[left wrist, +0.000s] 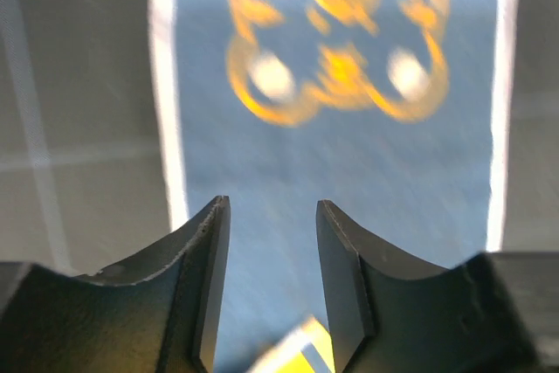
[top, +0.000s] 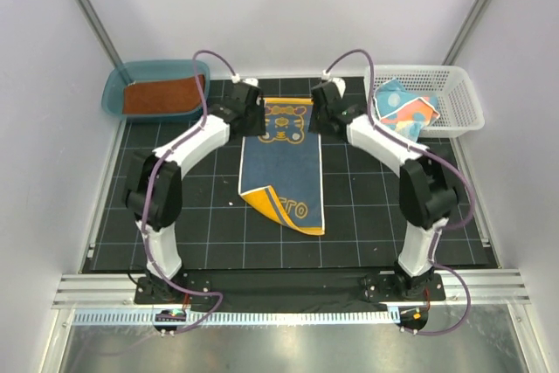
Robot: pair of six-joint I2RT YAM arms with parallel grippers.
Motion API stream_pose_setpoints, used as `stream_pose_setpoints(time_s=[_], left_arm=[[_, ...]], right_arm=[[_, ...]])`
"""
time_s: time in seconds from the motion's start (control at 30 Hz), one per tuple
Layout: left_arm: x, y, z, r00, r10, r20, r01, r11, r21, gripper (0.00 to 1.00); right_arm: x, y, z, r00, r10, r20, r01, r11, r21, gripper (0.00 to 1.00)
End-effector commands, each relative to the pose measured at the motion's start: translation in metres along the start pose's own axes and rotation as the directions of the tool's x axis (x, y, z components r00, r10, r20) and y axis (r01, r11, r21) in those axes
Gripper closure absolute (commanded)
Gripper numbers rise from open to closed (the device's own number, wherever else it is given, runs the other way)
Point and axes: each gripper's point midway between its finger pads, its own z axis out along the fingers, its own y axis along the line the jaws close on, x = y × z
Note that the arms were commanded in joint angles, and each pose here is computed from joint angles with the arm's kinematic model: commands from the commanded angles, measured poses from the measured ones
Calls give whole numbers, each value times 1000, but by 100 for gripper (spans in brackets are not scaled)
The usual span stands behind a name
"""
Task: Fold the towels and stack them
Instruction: Flatten out the crumpled towel
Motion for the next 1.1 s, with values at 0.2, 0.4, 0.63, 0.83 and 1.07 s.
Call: stream_pose_setpoints(time_s=[0.2,0.4,0.63,0.83,1.07], left_arm=[[100,-39,-45,993,37,-113,-31,998,61,54],[127,-45,-48,987,77,-138,-70,996,56,51],[150,-39,-45,976,123,-179,-123,992,11,50],[166,-31,-43,965,158,-207,-163,987,-7,48],[189,-20,-48,951,193,-241,-207,978,-35,53]], right_arm=[[117,19,-8,994,26,-110,-31,999,-40,89],[132,10,11,990,12,-142,-10,1000,12,90],[138,6,20,987,7,-158,0,999,45,91],[137,7,17,987,26,-159,-19,999,44,91],[137,3,1,989,49,-143,-44,998,33,91]])
